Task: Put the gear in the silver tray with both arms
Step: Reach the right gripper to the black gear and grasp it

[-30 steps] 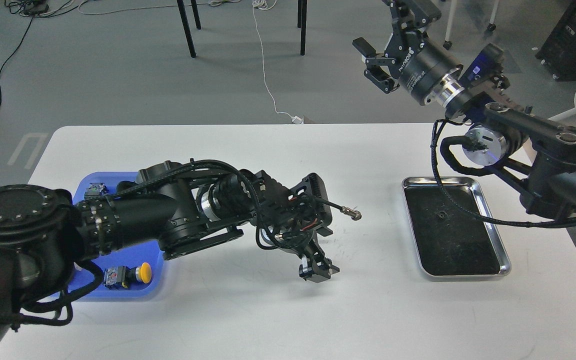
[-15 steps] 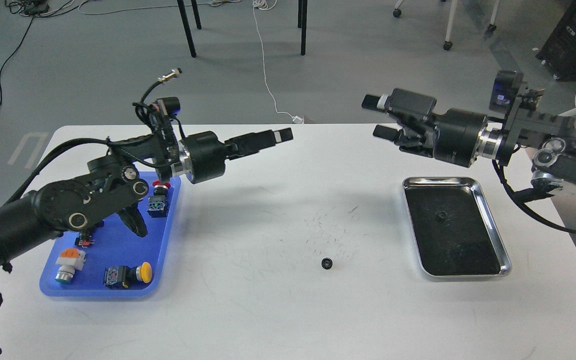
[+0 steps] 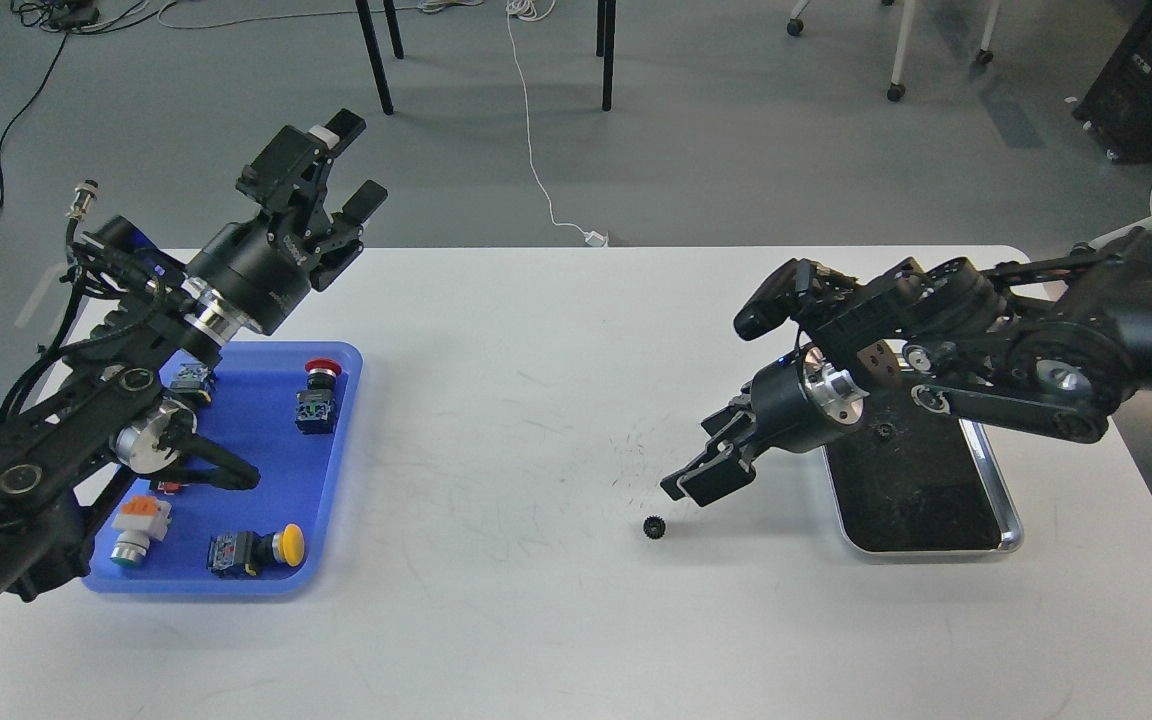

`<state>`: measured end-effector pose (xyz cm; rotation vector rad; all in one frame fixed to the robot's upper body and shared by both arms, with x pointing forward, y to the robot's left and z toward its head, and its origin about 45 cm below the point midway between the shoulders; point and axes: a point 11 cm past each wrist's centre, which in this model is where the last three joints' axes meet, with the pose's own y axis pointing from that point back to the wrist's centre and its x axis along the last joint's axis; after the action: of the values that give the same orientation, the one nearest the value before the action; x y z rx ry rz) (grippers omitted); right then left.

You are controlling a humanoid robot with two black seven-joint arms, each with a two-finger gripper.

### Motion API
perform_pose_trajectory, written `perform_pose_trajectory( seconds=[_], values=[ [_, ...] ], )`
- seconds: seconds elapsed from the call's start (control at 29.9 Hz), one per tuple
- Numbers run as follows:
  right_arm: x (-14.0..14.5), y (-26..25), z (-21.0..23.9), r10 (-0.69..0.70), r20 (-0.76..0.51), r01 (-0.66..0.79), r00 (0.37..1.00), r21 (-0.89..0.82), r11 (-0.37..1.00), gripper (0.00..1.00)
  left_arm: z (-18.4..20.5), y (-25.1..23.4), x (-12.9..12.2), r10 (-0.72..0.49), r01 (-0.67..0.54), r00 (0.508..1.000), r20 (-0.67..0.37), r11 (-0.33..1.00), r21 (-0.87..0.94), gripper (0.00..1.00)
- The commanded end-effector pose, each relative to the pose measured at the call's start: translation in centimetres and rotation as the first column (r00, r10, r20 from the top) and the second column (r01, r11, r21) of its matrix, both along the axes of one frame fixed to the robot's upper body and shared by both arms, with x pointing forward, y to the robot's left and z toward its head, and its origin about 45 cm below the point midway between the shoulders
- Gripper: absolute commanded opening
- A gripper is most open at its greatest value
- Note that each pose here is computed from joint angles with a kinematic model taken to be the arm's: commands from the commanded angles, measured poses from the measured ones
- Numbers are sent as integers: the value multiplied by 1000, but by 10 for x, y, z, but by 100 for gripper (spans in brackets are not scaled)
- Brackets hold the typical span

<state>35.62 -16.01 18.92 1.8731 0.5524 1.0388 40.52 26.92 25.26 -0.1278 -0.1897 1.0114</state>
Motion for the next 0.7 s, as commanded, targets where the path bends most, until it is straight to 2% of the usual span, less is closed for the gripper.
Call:
perform_pose_trajectory(
  seconds=[0.0, 0.23, 0.3, 0.37, 0.47, 0.57, 0.67],
  values=[
    [-3, 20, -13, 120, 39, -117, 992, -62, 991, 96, 0, 2, 0, 7, -7, 1000, -4, 1000, -17, 98],
    [-12, 35, -39, 218, 96, -216, 971, -33, 976, 90, 0, -1, 0, 4, -4, 1000, -5, 1000, -24, 98],
    [-10, 34, -42, 220, 106, -217, 970, -39, 975, 85, 0, -4, 0, -2, 1, 1000, -6, 1000, -29, 98],
    [-11, 33, -46, 220, 103, -217, 970, -36, 976, 73, -2, -6, 0, -5, 4, 1000, -9, 1000, -31, 98],
    [-14, 33, -49, 220, 102, -219, 970, -25, 975, 70, -4, -8, -1, -10, 9, 1000, -15, 999, -30, 98],
    [-17, 34, -52, 221, 98, -221, 970, -14, 975, 60, -4, -10, -1, -13, 12, 1000, -15, 999, -38, 98],
    [-21, 37, -56, 228, 90, -228, 969, -8, 974, 59, -4, -10, -1, -11, 10, 1000, -14, 999, -37, 98]
  ],
)
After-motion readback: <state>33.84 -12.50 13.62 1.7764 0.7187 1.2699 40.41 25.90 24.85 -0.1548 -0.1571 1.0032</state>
